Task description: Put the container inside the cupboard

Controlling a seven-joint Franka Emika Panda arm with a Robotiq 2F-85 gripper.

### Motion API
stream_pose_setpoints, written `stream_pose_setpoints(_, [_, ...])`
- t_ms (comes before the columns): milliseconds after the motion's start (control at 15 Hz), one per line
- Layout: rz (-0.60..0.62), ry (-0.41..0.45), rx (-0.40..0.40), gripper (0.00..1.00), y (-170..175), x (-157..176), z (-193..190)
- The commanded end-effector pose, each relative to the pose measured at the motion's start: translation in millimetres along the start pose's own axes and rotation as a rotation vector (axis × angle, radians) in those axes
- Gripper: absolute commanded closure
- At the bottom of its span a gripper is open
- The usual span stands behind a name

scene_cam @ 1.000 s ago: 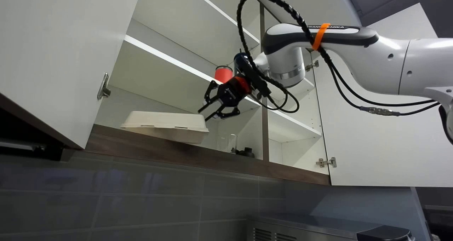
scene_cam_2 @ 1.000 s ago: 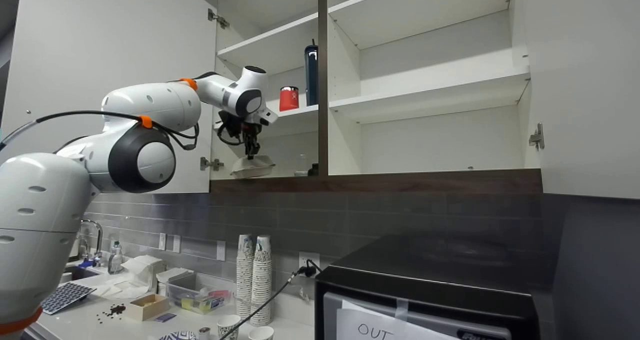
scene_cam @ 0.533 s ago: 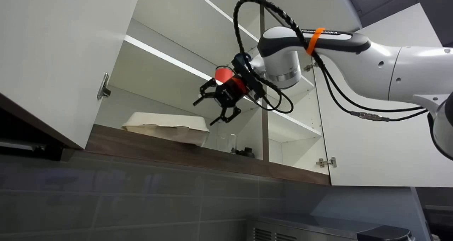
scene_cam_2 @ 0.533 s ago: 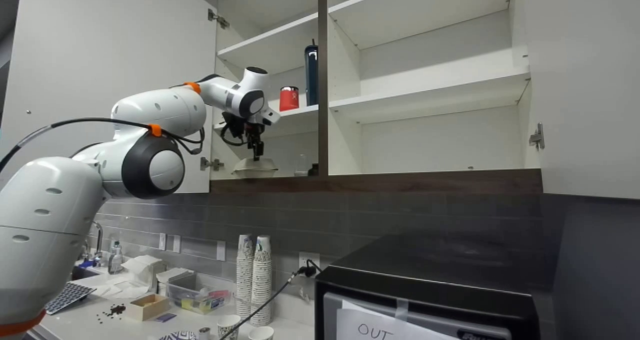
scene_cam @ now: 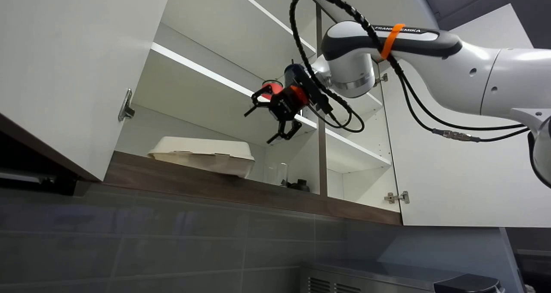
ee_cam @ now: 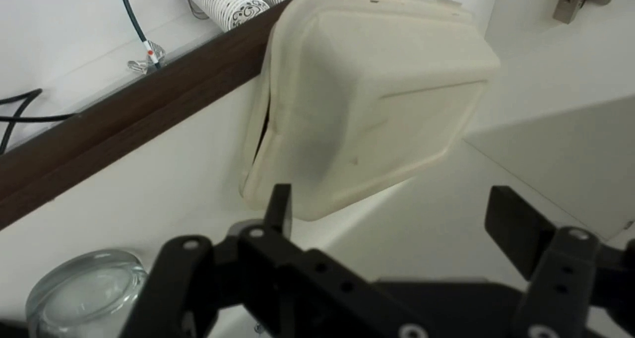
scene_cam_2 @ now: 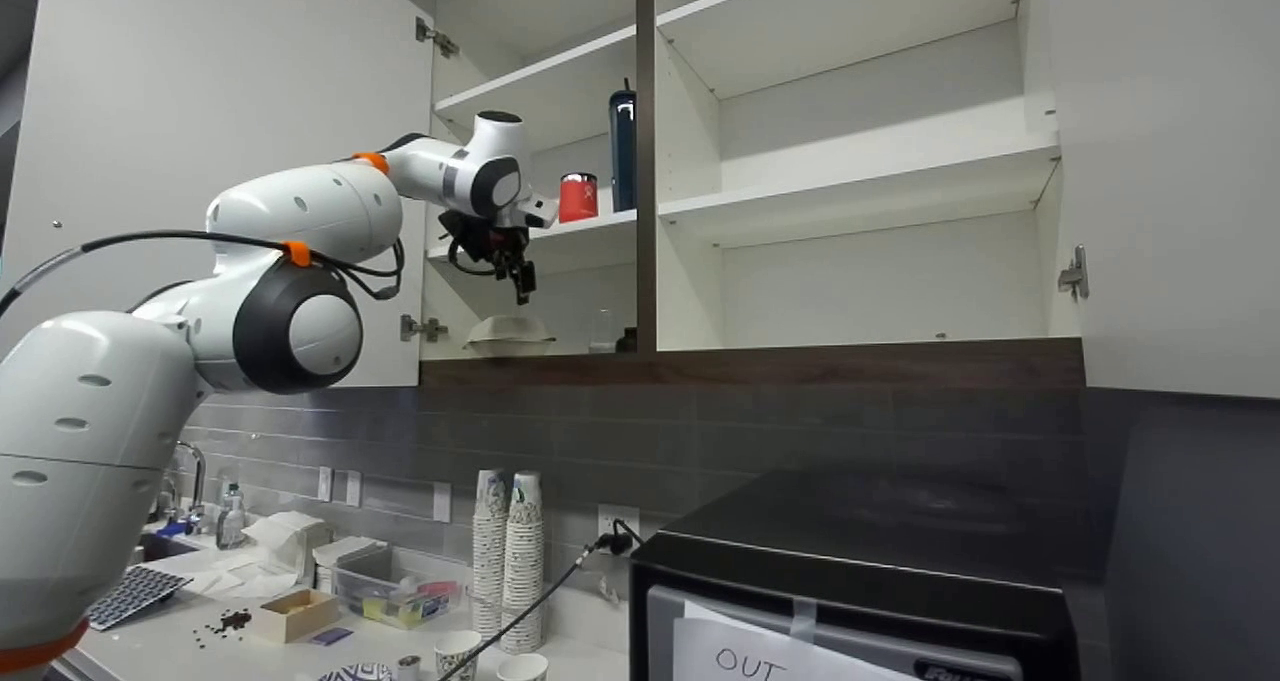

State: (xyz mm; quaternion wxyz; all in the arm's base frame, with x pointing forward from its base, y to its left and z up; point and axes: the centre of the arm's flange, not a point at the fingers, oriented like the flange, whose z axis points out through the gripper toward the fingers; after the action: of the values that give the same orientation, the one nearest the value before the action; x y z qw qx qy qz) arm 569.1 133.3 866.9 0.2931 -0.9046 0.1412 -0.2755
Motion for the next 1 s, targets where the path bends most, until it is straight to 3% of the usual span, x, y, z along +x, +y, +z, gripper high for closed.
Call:
stream_pose_setpoints(0, [-0.125,0.028,-0.019,0.00,10.5,-16.1,-19.0])
stream_pose_setpoints(533, [-0.367,0.012,0.020,0.00,31.8,-50.1,-37.3])
stream_pose_setpoints(933, [-0.440,-0.144,0.093,0.00,44.2,-83.1,-26.5])
